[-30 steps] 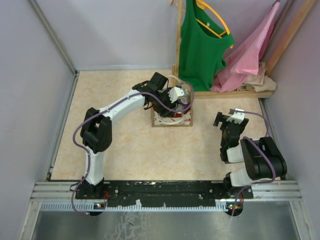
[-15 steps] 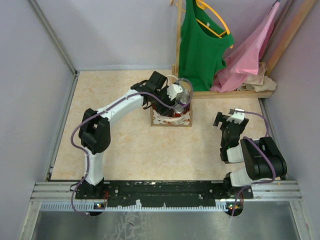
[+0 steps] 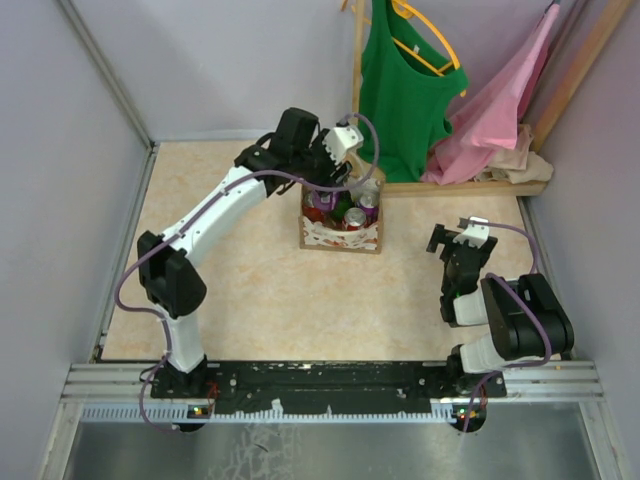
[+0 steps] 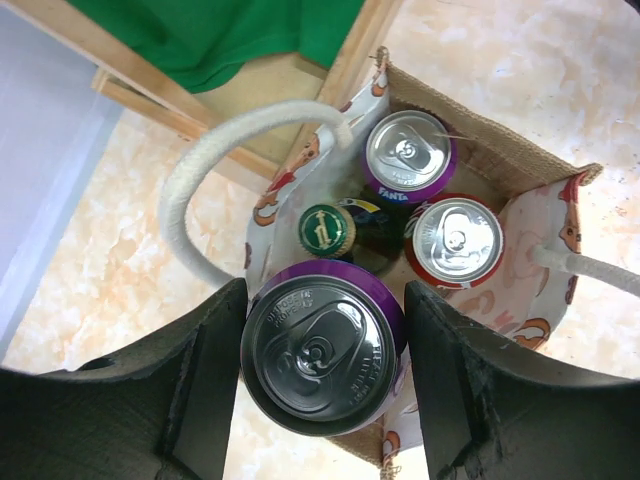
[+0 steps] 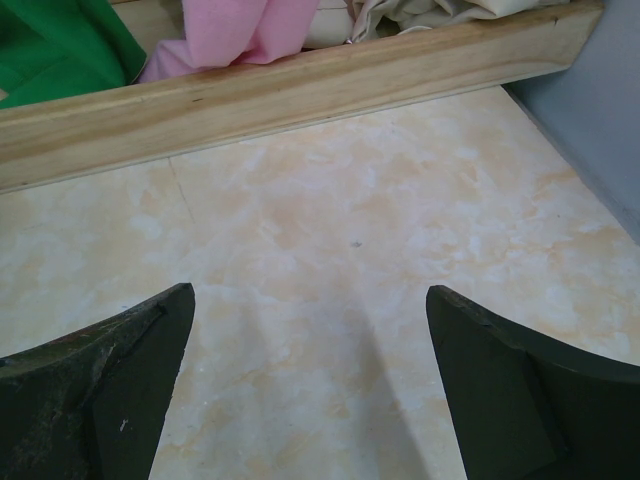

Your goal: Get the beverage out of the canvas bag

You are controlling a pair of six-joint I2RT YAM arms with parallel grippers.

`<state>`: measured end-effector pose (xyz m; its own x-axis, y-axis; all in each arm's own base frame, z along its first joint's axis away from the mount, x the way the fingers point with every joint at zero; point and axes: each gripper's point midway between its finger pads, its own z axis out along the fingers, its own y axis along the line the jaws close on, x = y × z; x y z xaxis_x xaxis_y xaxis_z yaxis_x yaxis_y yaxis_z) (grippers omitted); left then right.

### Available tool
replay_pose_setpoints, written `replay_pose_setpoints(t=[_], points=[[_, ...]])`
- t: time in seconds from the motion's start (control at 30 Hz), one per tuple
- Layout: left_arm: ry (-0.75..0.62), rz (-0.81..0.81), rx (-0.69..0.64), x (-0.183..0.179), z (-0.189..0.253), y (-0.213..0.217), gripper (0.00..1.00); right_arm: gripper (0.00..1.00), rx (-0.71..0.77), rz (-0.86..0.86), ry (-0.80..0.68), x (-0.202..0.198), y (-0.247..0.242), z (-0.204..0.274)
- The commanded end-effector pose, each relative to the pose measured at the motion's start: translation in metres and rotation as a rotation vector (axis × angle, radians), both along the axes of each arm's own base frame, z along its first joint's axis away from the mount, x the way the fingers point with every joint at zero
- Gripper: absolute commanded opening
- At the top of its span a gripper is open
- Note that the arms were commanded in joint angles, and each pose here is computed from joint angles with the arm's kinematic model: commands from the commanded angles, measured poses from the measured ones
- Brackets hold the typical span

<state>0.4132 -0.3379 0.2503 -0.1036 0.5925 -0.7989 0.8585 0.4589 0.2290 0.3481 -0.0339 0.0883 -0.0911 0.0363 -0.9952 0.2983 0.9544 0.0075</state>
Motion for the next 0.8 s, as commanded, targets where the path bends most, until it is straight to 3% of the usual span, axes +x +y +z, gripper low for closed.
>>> replay_pose_setpoints(t=[0.0, 0.43, 0.63, 0.77], points=[[-0.174, 0.056, -0.090, 0.014, 0.074, 0.010, 0.00, 0.99, 0.006, -0.008, -0.072, 0.008, -0.002, 0.020], [-0.336, 0.183, -0.116, 0.019, 0.137, 0.040, 0.00, 0.99, 0.006, -0.007, -0.072, 0.008, -0.001, 0.020], [-0.352, 0.264, -0.108, 0.024, 0.148, 0.061, 0.00, 0.99, 0.006, -0.007, -0.072, 0.008, -0.001, 0.020], [-0.321, 0.338, -0.171, 0.034, 0.150, 0.092, 0.00, 0.99, 0.006, -0.008, -0.072, 0.008, -0.002, 0.020]])
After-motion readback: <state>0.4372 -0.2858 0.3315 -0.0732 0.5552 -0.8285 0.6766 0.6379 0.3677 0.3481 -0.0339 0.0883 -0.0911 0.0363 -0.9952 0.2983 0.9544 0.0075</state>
